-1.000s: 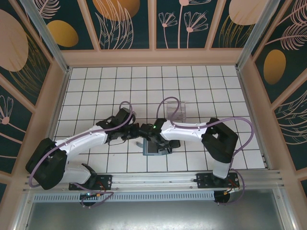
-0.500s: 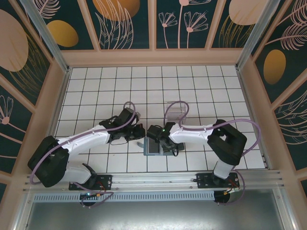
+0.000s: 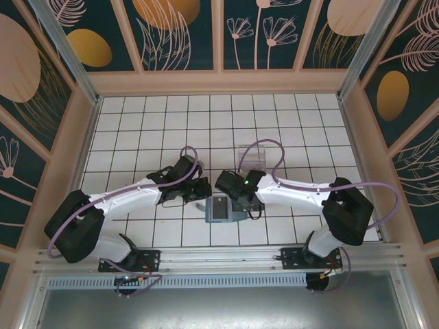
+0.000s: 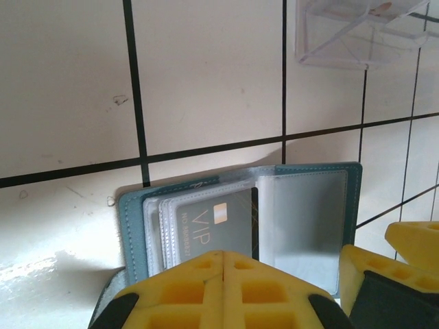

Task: Take the credit cards out of the card holder

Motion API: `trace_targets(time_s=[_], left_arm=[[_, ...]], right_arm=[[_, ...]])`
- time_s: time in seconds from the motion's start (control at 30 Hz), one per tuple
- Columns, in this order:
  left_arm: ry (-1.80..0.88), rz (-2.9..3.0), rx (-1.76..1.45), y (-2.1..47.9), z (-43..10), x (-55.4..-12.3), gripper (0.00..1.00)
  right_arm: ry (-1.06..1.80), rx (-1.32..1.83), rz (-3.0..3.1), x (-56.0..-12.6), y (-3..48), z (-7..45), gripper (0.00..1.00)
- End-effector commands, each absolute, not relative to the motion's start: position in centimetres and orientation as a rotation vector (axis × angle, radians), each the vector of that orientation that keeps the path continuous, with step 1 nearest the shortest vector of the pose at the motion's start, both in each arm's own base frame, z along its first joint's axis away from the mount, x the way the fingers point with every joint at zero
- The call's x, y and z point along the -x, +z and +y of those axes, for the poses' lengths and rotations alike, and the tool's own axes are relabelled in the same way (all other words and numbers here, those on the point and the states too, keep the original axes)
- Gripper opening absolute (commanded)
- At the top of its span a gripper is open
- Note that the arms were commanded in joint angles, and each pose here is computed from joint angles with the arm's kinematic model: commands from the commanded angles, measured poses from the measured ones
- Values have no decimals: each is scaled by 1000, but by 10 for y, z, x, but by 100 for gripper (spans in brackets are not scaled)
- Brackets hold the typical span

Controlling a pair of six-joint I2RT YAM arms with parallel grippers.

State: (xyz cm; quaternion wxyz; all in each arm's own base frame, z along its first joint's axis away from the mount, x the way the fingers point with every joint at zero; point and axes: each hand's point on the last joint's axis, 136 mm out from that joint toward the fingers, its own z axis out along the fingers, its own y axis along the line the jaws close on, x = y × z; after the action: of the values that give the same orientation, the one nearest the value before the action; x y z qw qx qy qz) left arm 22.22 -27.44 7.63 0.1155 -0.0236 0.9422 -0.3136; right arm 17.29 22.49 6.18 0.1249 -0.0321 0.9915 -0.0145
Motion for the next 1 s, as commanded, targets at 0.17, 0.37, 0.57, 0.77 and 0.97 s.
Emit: trace_targets(time_s=[0.17, 0.37, 0.57, 0.77, 0.97], left_arm=[[-1022, 2749, 87, 73, -281, -215, 5], [-1045, 2757, 82, 70, -281, -210, 5], [-1052, 2771, 64, 69, -284, -208, 5], [-1057, 2815, 39, 61, -292, -202, 5], [-1006, 2874, 14, 49, -291, -195, 5]], right_arm=[[309, 48, 2853, -187, 95, 270, 51], [748, -52, 2844, -191, 97, 293, 42], [1032, -50, 2786, -192, 97, 301, 35], [1083, -16, 2826, -187, 81, 305, 33], [1022, 6, 2885, -185, 59, 302, 31]])
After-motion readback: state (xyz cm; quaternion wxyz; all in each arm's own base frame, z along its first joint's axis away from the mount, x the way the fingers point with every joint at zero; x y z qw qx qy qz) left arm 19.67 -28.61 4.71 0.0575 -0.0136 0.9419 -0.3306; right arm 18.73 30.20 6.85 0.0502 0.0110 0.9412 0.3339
